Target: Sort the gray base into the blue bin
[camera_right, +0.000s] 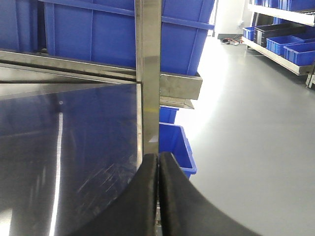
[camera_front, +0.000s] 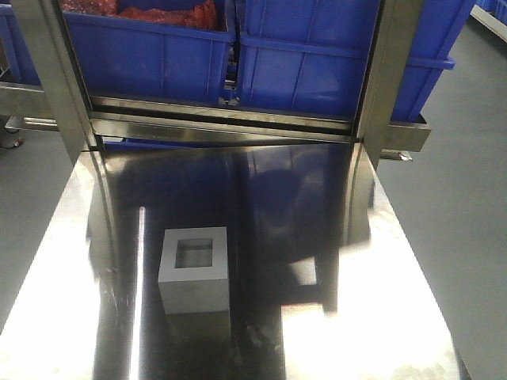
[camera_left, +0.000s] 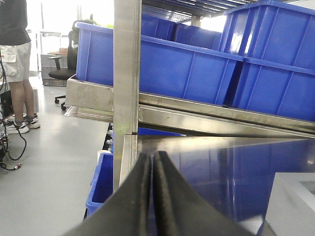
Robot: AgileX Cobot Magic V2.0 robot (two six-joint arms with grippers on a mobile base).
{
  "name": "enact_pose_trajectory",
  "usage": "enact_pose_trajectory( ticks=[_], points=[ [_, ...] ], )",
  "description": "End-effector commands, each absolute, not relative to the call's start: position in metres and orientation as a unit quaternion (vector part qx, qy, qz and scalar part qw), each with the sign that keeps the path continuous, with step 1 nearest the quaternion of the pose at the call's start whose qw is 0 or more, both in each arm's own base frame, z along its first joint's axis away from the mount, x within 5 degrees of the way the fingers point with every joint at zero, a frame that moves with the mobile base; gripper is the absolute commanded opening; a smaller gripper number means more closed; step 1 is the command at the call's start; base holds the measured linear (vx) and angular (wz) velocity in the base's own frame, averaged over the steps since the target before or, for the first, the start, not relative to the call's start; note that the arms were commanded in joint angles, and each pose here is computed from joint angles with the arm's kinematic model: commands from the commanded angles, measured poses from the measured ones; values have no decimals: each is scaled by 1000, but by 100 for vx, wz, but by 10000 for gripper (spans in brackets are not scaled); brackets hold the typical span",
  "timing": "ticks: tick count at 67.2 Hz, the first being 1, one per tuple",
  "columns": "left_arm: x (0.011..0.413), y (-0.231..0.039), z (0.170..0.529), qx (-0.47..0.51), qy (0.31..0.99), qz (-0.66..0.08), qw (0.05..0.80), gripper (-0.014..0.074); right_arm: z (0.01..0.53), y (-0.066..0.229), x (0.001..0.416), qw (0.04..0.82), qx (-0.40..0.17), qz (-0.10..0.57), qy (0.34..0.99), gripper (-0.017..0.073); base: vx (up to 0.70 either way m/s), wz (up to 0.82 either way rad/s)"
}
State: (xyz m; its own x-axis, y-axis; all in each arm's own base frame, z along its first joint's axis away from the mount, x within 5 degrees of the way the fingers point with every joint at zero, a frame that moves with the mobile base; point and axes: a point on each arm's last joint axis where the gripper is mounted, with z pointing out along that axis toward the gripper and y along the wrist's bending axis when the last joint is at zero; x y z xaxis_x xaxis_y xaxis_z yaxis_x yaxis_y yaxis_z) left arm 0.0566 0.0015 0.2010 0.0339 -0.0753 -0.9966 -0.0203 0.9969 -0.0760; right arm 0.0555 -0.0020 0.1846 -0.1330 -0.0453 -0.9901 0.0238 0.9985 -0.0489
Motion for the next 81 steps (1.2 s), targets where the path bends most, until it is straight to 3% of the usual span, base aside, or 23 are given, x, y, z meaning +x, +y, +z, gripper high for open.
enact_pose_trajectory(
  ticks=[1, 81],
  points=[
    [54, 1, 212, -31, 659, -26, 751, -7, 191, -2, 56, 689, -11, -34, 724, -5, 0, 0],
    [54, 0, 214, -30, 652, -27, 757, -7, 191, -2, 56, 689, -11, -34, 724, -5, 0, 0]
  ],
)
